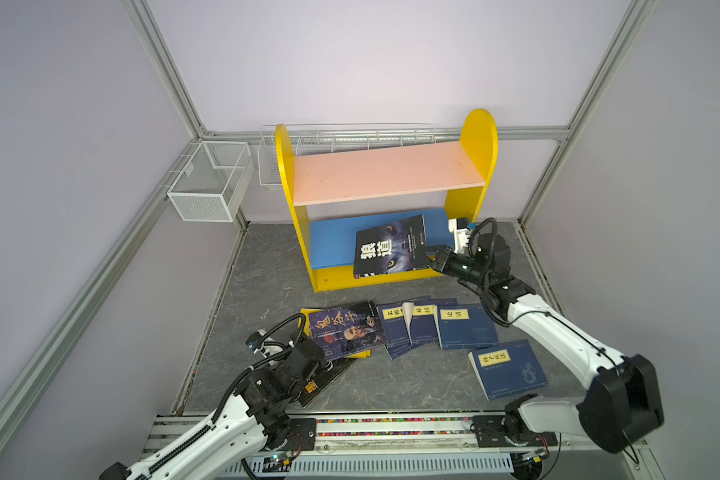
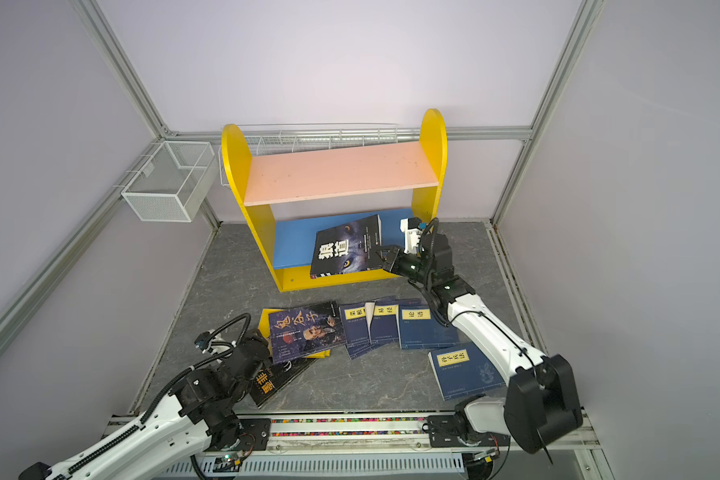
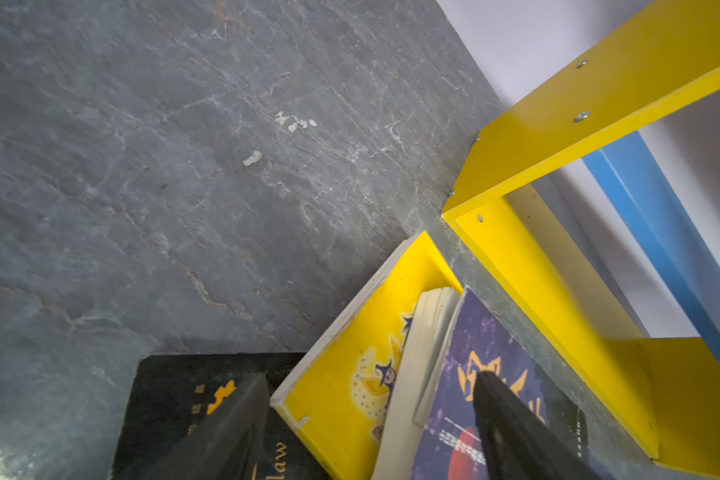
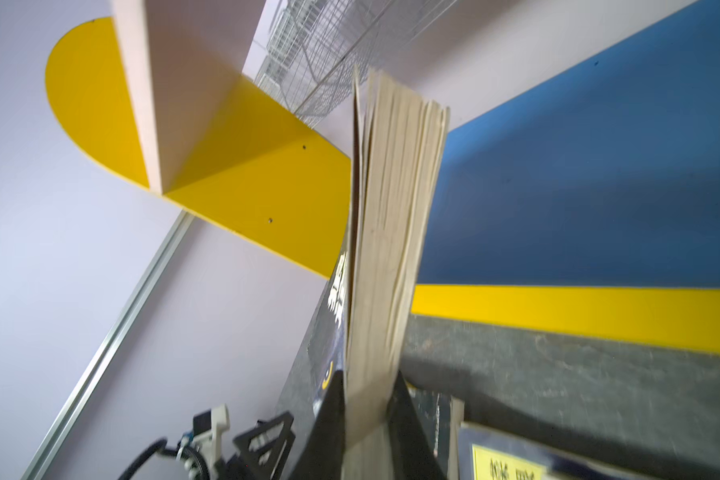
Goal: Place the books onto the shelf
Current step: 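Lift the black book shelfward with right gripper while left gripper moves to purple book, then lower the black book onto the blue shelf and open right gripper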
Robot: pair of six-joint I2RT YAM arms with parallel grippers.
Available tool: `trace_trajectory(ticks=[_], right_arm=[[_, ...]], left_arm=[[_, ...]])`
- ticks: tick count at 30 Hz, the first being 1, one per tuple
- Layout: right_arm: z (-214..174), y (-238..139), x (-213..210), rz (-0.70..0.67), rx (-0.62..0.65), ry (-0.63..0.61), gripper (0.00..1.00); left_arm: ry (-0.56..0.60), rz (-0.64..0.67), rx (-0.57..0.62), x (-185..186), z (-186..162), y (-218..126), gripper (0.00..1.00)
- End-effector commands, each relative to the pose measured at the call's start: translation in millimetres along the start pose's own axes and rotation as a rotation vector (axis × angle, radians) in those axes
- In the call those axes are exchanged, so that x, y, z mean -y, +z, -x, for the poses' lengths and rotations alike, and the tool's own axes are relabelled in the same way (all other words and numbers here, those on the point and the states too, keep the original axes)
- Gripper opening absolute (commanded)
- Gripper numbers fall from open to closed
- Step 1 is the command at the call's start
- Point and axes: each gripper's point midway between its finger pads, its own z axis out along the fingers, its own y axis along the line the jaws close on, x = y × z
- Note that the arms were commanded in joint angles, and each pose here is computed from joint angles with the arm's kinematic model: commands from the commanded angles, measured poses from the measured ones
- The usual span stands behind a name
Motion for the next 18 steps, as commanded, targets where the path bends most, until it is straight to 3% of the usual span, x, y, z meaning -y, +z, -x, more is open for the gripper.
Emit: trace_trajectory(ticks=[1,5,10,18], right_arm=[[41.9,31.5,-30.1,0.138,0.123,0.001,0.07],[40.9,80.3,-24.8,0.153,0.071,0.008,0.07],[13.2,131.0,-16.3,0.156,-0.05,0.035,0.07],[-25.5,173.6,10.6,0.101,-0.131,0.089,0.07]], left_arm=[[-0.03,0.035,0.012,-11.0,4.3,-2.5,0.79],[0.011,0.06,0.013,-13.3,9.2,-7.0,0.79],[0.047,0.052,0.0,-8.9,6.9,-6.7,0.79],[0.082,0.057,-0.02,-1.1,-1.8,-0.6,0.79]])
